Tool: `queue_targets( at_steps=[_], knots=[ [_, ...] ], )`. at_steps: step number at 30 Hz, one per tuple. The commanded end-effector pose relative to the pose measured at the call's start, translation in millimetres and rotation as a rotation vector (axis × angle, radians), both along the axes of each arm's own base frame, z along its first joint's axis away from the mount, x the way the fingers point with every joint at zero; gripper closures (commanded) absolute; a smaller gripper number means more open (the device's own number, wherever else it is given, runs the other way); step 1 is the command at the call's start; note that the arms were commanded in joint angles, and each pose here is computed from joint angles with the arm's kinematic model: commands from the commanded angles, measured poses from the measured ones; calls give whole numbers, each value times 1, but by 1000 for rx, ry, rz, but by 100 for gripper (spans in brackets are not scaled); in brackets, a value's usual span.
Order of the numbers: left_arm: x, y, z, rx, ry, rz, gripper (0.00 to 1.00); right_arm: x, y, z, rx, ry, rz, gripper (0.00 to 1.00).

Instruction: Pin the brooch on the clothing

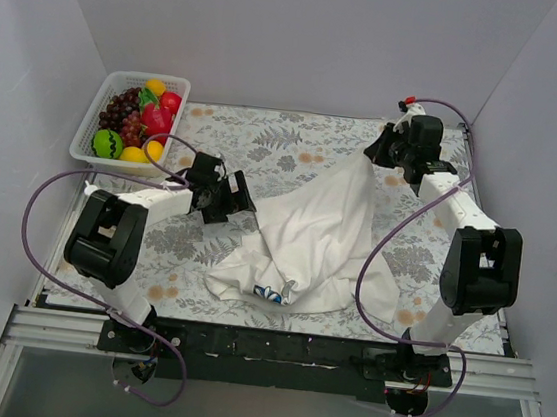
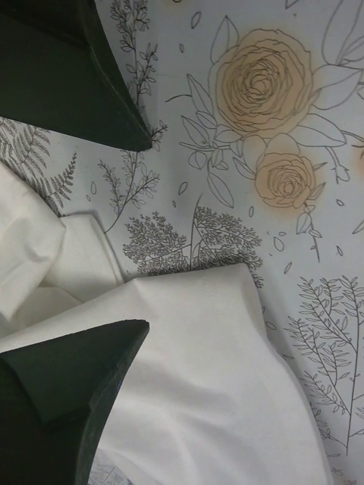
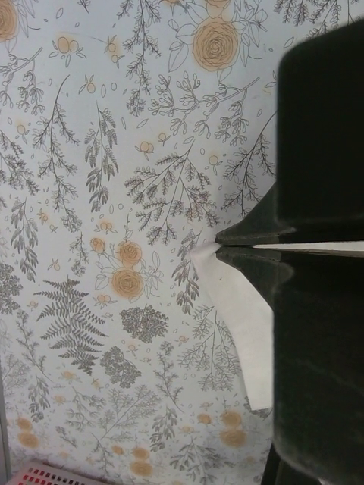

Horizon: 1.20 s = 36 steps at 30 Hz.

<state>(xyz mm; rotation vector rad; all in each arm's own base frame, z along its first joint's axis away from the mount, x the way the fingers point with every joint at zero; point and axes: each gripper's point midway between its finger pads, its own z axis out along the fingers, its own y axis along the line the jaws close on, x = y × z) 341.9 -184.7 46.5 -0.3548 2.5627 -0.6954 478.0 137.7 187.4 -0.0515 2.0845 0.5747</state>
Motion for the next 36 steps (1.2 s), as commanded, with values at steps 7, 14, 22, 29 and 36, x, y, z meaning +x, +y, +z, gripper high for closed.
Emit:
queue_targets(
  at_steps=[7,14,22,29,36],
  knots=[
    [39,-28,9,18,-32,-88,24,3,2,5,26,-19,19,99],
    [40,-43,-20,5,41,-97,69,-3,11,10,60,-15,74,99],
    [66,-32,20,59,-113,-31,100,-19,14,19,78,-24,102,99],
    [76,-17,114,135,-289,12,100,-34,13,15,82,-11,108,99],
    [44,-86,152,334,-349,-58,100,-46,10,6,86,6,96,99]
  ],
)
